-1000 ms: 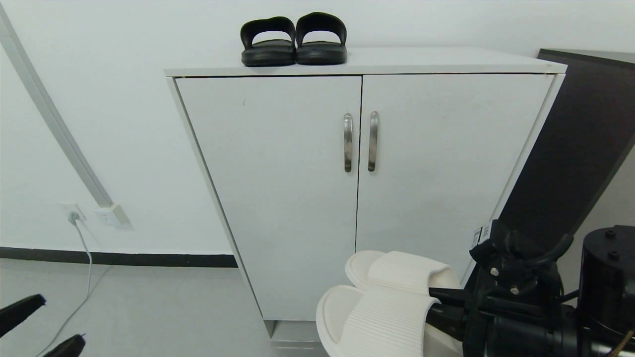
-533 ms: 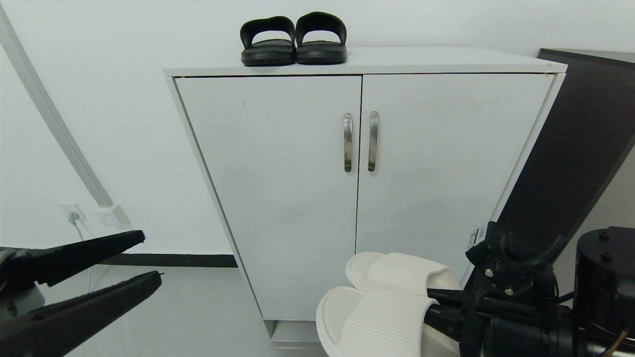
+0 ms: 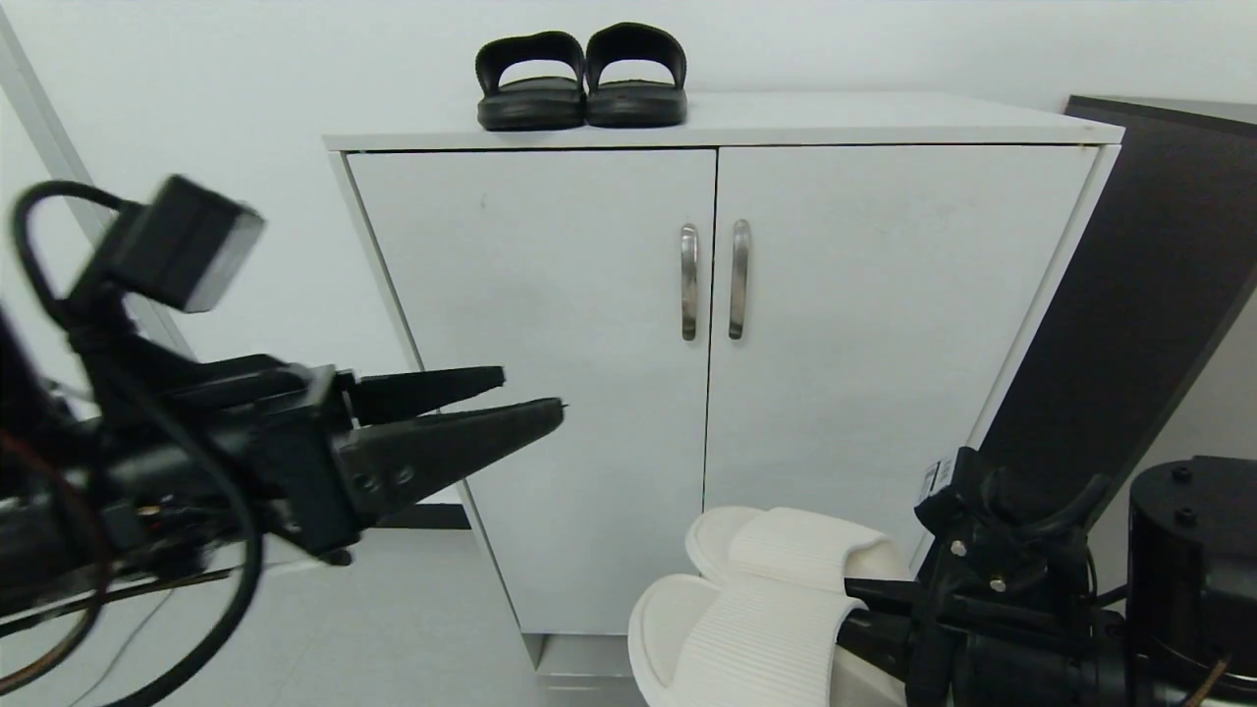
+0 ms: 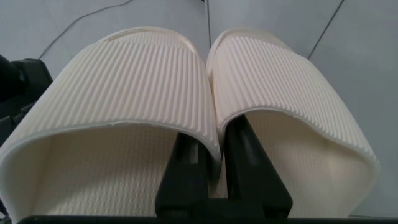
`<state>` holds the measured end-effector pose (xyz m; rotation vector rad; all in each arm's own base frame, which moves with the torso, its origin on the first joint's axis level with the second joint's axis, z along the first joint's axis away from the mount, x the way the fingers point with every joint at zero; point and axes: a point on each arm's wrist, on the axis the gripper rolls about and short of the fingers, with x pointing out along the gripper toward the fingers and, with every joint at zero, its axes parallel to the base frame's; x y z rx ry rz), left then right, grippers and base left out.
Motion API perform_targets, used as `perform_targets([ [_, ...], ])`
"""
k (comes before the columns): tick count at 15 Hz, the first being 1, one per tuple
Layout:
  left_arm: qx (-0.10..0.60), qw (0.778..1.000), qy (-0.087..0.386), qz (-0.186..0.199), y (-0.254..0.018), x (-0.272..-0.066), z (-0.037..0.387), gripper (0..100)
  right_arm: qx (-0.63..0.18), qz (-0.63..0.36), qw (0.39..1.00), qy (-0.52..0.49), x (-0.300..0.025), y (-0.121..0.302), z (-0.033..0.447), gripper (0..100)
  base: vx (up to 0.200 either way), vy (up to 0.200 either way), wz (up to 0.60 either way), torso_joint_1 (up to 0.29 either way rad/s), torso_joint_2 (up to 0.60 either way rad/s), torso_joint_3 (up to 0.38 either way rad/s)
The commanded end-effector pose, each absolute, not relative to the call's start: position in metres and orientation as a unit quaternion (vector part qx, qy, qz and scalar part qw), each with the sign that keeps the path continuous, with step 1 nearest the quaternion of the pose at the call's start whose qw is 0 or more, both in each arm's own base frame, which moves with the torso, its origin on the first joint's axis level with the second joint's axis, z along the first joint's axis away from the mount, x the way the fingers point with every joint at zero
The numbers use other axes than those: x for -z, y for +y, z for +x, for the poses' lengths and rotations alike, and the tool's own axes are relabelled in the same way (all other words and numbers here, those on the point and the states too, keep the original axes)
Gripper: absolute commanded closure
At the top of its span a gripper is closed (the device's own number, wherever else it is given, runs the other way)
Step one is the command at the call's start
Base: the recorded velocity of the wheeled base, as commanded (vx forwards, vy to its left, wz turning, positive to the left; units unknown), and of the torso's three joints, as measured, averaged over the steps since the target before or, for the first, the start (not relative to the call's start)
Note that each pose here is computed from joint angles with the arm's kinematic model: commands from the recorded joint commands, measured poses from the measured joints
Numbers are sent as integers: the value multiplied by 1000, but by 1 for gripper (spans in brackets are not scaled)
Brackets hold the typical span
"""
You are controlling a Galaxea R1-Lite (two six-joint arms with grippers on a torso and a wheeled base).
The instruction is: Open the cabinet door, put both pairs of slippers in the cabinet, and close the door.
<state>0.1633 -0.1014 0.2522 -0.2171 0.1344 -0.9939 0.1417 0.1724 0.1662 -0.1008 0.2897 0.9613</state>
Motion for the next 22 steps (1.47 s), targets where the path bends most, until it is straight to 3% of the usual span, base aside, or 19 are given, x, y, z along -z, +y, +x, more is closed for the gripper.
perform_targets([
  [1,518,843,91,-117,-153,-232,205,0,-461,-54,874,143,-163,173,142,100,0,0,0,0,0,0],
  [4,539,821,79,-169,-185,-252,226,0,-462,-57,874,143,-163,174,142,100,0,0,0,0,0,0],
  [12,555,811,71,-173,-235,-255,268,0,-459,-59,874,149,-159,175,145,100,0,0,0,0,0,0],
  [18,483,854,61,-183,-233,-288,271,0,-458,-58,875,149,-160,174,145,100,0,0,0,0,0,0],
  [22,442,875,64,-185,-240,-287,282,0,-456,-58,876,148,-160,173,146,100,0,0,0,0,0,0],
])
